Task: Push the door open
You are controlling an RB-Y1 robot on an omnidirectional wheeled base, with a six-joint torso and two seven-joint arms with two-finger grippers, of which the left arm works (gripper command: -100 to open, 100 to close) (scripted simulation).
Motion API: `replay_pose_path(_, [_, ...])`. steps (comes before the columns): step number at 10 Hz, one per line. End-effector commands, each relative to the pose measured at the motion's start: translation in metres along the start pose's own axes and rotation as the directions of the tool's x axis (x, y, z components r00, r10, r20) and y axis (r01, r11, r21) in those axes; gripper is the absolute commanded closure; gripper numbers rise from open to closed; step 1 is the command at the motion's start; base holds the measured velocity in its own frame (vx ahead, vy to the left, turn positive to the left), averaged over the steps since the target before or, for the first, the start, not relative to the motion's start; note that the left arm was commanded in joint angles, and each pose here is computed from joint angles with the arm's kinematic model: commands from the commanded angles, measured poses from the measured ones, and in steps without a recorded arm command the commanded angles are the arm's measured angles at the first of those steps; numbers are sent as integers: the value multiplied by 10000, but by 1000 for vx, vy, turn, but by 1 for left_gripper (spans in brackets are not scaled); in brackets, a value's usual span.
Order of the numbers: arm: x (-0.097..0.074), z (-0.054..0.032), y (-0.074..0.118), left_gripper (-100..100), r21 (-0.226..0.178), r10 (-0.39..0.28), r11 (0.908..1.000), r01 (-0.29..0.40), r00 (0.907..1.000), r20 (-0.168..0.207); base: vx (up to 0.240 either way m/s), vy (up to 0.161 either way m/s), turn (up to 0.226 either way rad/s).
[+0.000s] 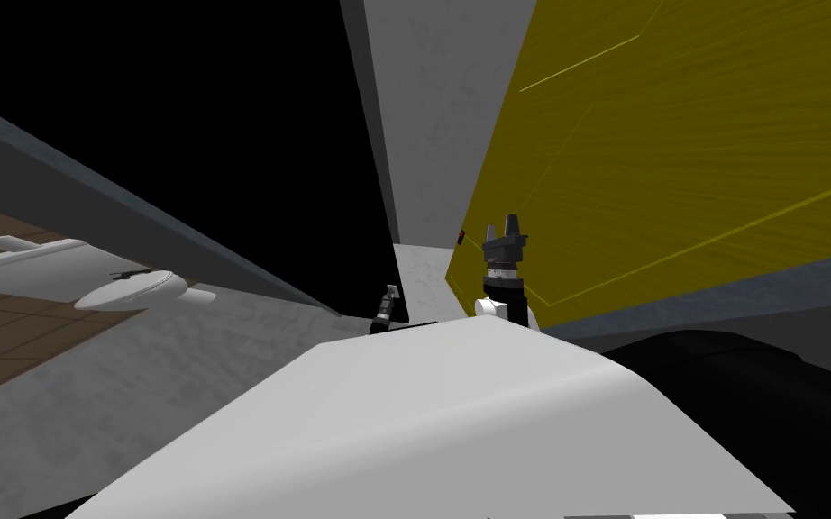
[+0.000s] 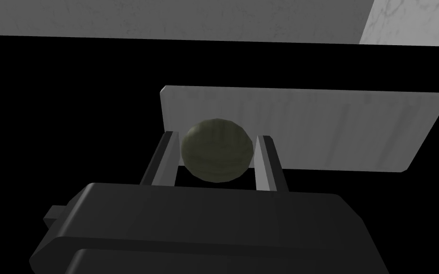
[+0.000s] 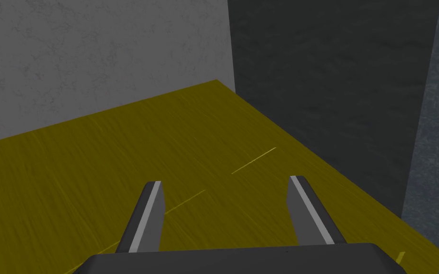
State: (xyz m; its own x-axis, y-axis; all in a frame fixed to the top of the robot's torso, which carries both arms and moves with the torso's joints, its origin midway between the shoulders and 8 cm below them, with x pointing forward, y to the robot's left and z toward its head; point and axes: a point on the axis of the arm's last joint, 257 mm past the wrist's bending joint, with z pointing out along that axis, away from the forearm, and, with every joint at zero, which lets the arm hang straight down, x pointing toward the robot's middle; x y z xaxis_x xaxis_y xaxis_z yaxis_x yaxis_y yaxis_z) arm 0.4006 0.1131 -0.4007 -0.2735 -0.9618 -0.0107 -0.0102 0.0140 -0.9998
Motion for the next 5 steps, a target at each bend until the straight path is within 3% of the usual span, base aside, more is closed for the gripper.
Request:
replay_pose_path(1, [-179, 30, -56, 100, 134, 136, 9998, -140, 9995, 278, 173, -89, 53])
replay_pose_path(5, [-394, 49, -55, 100, 105, 260, 9996, -268, 9970, 724, 174, -95, 55])
